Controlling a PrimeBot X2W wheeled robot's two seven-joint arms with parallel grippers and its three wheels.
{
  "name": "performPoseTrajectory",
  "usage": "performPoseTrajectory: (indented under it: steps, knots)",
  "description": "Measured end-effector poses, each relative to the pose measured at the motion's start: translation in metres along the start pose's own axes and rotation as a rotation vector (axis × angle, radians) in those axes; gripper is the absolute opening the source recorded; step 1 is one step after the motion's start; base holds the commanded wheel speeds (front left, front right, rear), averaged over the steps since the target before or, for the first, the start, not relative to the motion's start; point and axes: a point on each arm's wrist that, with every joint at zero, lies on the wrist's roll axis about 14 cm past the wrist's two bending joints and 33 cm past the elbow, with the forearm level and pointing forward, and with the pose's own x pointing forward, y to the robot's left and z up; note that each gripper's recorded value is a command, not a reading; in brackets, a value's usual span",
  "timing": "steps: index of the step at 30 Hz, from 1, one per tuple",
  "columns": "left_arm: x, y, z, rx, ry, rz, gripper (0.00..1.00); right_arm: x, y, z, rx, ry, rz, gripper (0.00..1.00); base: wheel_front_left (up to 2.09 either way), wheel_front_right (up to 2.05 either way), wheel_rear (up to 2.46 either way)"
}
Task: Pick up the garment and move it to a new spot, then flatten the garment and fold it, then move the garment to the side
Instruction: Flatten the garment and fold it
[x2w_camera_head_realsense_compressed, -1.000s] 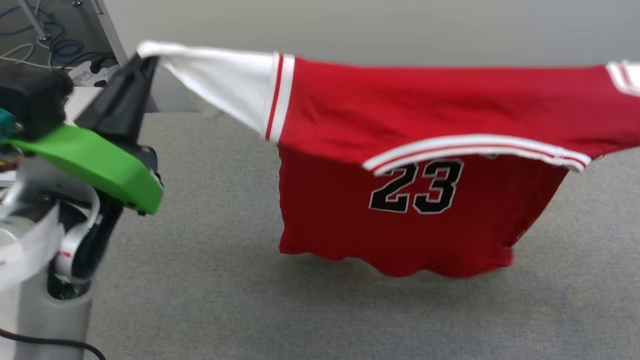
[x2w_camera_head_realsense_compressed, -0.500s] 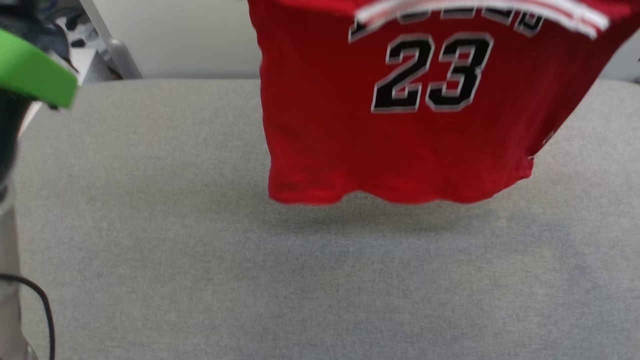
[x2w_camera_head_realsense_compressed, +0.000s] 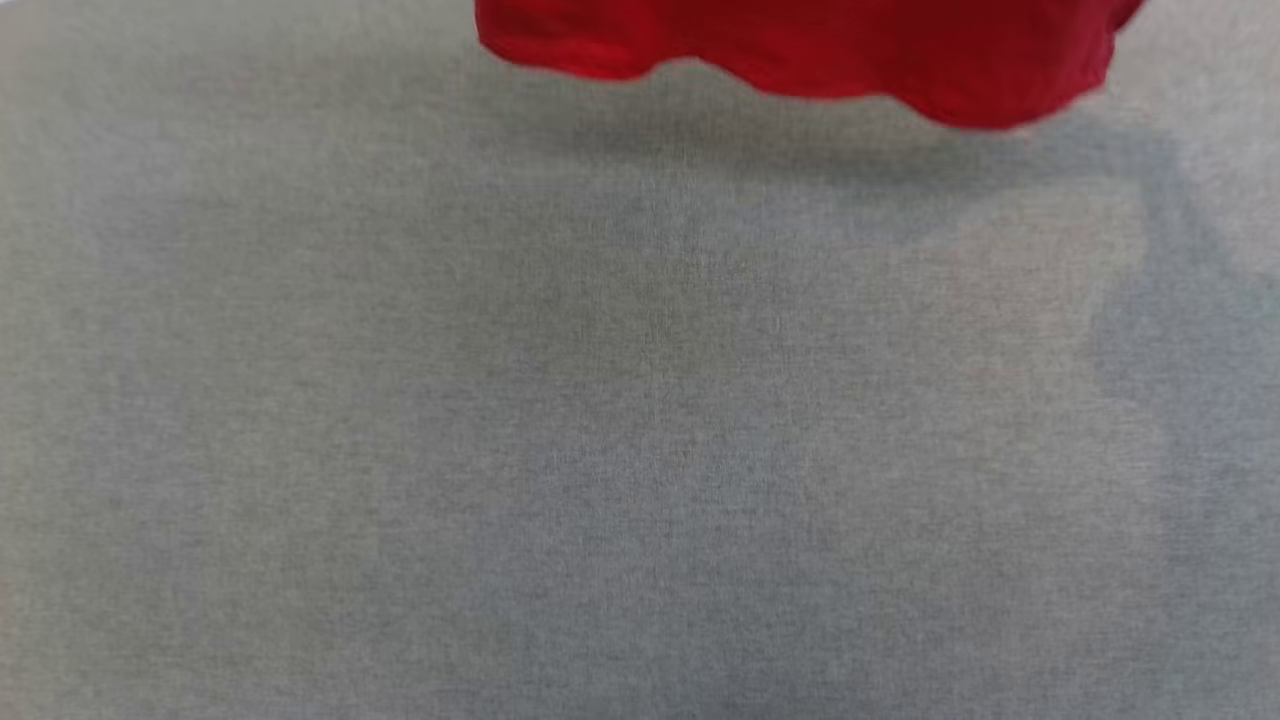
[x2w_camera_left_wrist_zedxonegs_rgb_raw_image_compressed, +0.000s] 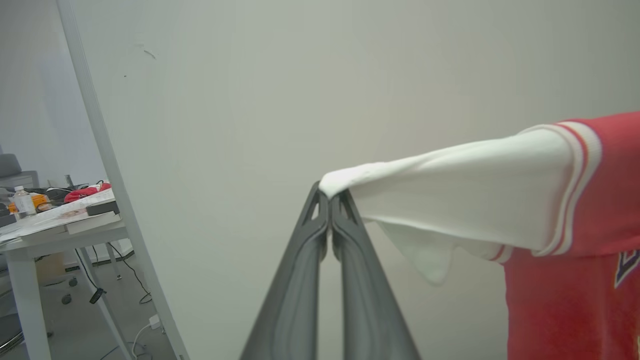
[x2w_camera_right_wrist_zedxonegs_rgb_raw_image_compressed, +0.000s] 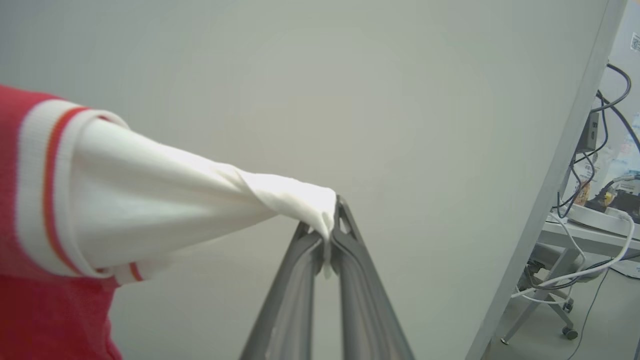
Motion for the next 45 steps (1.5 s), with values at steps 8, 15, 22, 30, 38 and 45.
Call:
performPoseTrajectory:
  steps: [8, 15, 22, 30, 38, 45]
  knots:
    - [0.057, 0.011, -0.063, 0.011, -0.001, 0.026, 0.0, 0.052, 0.013, -0.066, -0.01, 0.041, -0.015, 0.0, 0.0, 0.0, 0.0]
    - [0.089, 0.022, -0.112, -0.054, -0.051, 0.083, 0.0, 0.085, 0.026, -0.115, 0.021, 0.036, -0.042, 0.0, 0.0, 0.0, 0.0]
    - [0.09, 0.024, -0.181, -0.06, -0.017, 0.117, 0.0, 0.093, 0.045, -0.175, 0.05, 0.084, -0.044, 0.0, 0.0, 0.0, 0.0]
    - [0.049, 0.001, -0.255, -0.127, 0.147, 0.096, 0.0, 0.061, 0.071, -0.245, 0.085, 0.237, 0.004, 0.0, 0.0, 0.0, 0.0]
    - [-0.042, -0.031, -0.314, -0.215, 0.384, 0.075, 0.0, -0.023, 0.087, -0.308, 0.132, 0.503, 0.051, 0.0, 0.0, 0.0, 0.0]
    - [-0.13, -0.049, -0.336, -0.299, 0.614, 0.083, 0.0, -0.1, 0.087, -0.323, 0.182, 0.737, 0.079, 0.0, 0.0, 0.0, 0.0]
